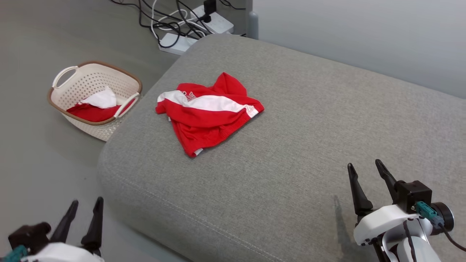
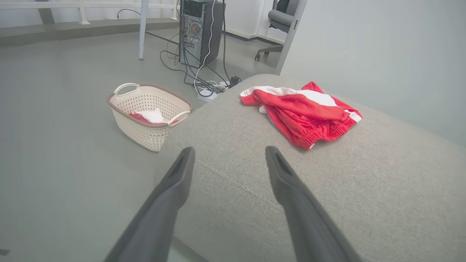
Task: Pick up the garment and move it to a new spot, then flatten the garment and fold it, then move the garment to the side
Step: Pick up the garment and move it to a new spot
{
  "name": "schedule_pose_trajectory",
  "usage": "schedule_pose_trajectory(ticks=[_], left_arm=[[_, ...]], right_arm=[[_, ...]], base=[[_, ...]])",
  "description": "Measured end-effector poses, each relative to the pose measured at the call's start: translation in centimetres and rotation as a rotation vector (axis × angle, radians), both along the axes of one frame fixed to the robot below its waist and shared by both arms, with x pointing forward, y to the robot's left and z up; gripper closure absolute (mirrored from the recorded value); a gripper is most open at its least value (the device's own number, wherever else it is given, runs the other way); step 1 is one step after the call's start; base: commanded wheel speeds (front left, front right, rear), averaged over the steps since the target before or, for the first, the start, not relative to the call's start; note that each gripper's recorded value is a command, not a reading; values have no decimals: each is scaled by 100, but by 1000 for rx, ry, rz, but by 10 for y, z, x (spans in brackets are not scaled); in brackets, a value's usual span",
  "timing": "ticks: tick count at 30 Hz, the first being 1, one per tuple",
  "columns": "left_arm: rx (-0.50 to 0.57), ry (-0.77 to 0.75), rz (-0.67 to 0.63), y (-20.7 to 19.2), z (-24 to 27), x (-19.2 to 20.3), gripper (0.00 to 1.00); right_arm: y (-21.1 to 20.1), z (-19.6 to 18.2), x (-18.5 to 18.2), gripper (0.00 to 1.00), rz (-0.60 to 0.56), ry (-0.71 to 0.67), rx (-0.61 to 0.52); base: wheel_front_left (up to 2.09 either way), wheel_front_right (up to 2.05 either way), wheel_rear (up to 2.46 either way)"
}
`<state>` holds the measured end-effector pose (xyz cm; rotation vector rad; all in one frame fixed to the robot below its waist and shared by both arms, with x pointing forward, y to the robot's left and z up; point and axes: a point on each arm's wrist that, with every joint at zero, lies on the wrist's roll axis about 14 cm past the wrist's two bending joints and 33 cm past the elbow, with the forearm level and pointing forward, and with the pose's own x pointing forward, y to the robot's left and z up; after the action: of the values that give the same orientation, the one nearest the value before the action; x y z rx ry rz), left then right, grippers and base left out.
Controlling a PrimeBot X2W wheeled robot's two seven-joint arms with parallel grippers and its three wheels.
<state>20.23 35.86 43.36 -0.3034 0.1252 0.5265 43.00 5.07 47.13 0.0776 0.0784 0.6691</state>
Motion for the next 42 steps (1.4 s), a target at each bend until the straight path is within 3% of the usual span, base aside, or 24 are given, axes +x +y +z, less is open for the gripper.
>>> schedule_pose_trajectory(ticks=[15, 25, 35, 42], left_arm=[[53, -31, -311, 12, 62, 147, 0], [7, 82, -473, -14, 33, 218, 0], [-88, 143, -624, -74, -13, 263, 0], [45, 264, -563, -35, -45, 277, 0]], right_arm=[[-35, -10, 20, 0, -78, -14, -18], [-77, 11, 33, 0, -176, -99, -34], [-143, -3, 9, 0, -338, -50, -101], [-172, -9, -4, 0, -418, -25, -128]], base=[[0, 0, 0], [0, 0, 0], [0, 0, 0], [0, 0, 0]])
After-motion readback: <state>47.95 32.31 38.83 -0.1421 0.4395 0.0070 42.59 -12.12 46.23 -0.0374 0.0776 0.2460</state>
